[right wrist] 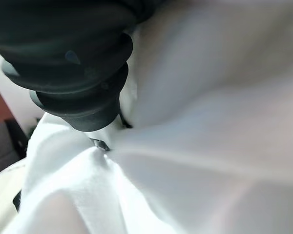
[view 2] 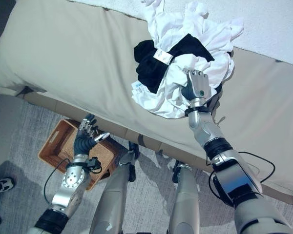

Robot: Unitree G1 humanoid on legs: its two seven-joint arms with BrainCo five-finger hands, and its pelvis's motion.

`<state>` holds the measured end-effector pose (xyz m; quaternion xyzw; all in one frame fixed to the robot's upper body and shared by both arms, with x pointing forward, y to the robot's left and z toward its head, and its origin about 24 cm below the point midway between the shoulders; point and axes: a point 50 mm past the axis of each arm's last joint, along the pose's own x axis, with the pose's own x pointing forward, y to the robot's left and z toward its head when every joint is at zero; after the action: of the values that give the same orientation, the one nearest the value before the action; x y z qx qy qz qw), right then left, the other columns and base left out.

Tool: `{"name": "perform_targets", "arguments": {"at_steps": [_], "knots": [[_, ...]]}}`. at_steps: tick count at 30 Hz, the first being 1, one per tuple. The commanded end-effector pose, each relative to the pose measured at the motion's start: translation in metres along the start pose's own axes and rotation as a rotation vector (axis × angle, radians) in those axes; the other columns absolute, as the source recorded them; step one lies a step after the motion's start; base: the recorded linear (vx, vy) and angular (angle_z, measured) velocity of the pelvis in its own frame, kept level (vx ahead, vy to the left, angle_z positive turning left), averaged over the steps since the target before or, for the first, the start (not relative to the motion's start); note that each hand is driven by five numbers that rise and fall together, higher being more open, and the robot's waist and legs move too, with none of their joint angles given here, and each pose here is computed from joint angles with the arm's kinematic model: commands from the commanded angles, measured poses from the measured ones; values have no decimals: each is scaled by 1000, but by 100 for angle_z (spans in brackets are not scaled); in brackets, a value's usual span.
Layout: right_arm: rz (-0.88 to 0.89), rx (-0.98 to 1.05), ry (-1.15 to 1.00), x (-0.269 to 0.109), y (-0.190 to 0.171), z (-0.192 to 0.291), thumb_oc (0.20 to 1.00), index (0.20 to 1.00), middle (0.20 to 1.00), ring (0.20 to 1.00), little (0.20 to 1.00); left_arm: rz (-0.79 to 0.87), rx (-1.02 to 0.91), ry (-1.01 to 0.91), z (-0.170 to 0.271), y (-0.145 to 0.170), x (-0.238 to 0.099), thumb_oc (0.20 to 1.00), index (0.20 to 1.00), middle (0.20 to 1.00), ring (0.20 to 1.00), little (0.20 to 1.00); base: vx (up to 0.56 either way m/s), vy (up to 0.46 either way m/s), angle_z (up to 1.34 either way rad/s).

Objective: Pick up clothes into the bucket

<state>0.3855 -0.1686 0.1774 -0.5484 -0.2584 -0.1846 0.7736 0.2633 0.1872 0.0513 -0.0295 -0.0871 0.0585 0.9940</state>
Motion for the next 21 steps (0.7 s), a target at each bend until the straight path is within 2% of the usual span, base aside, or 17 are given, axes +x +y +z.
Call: {"name": "perform_targets", "arguments": {"at_steps": [1, 10, 16, 17, 21], "knots": [[-63, 16, 10, 3, -13, -8, 200, 200, 200, 200, 200, -7, -5, -58, 9, 4, -3, 1000, 1000, 1000, 1000, 1000, 0, 0, 0], [-86, 141, 1, -28, -20, -15, 200, 200, 200, 200, 200, 5, 15, -27, 1, 6, -6, 1000, 1000, 1000, 1000, 1000, 4, -2, 0], [-105, 286, -2, -39, -35, -20, 200, 200, 200, 200, 200, 10, 31, 8, -6, 11, -7, 1000, 1000, 1000, 1000, 1000, 38, -33, -3], [-104, 373, 7, -44, -39, -22, 200, 200, 200, 200, 200, 11, 39, 36, -12, 14, -10, 1000, 1000, 1000, 1000, 1000, 57, -50, -2], [-102, 497, 19, -50, -48, -26, 200, 200, 200, 200, 200, 8, 58, 94, -23, 19, -15, 1000, 1000, 1000, 1000, 1000, 59, -40, -3]]}}
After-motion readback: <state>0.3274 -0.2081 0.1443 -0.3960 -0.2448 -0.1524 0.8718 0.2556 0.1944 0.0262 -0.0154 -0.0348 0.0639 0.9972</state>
